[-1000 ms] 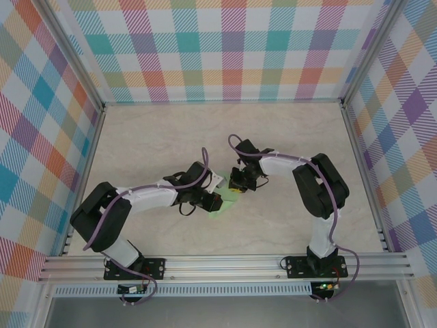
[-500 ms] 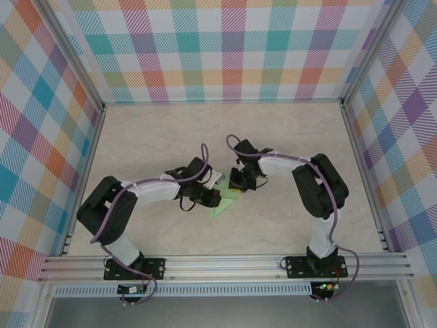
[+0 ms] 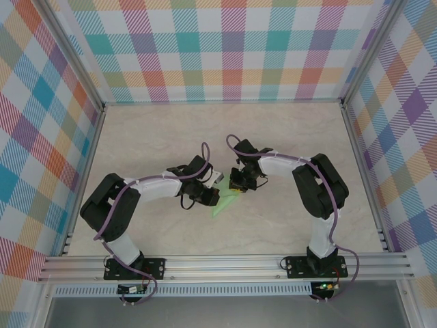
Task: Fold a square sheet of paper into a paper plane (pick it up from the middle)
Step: Third fold the triangle at the center of the table.
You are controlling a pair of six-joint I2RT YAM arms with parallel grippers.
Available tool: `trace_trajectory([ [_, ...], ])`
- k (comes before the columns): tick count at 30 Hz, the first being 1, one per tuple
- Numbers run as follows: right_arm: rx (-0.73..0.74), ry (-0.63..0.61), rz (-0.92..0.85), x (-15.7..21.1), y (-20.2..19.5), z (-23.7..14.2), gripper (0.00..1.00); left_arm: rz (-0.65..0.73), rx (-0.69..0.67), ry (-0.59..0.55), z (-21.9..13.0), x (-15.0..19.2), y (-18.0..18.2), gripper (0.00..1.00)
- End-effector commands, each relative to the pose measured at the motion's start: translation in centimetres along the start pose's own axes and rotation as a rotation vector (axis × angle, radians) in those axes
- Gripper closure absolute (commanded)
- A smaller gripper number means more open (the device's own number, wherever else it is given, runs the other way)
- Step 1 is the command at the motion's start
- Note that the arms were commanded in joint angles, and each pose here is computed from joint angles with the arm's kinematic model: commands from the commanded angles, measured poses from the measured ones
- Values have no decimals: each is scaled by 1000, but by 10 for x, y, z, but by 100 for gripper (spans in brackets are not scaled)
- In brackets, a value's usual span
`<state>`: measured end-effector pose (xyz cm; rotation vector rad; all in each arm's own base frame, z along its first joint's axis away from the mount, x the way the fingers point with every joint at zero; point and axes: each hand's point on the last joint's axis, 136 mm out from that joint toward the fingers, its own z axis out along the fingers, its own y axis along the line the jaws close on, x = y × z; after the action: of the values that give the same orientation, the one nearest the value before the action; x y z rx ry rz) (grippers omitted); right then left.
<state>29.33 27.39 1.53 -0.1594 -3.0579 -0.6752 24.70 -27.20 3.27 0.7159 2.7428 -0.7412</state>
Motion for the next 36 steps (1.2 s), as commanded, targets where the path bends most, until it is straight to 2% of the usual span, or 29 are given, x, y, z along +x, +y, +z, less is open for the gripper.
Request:
trace_trajectory([
  [1, 91, 35, 10, 8, -20, 8, 86, -7, -32, 16, -1, -1, 9, 96],
  [8, 98, 45, 17, 11, -23, 10, 86, 6, -30, -12, -3, -10, 8, 96],
  [36, 109, 54, 24, 14, -24, 14, 86, 11, -50, 1, 5, -11, 14, 95],
])
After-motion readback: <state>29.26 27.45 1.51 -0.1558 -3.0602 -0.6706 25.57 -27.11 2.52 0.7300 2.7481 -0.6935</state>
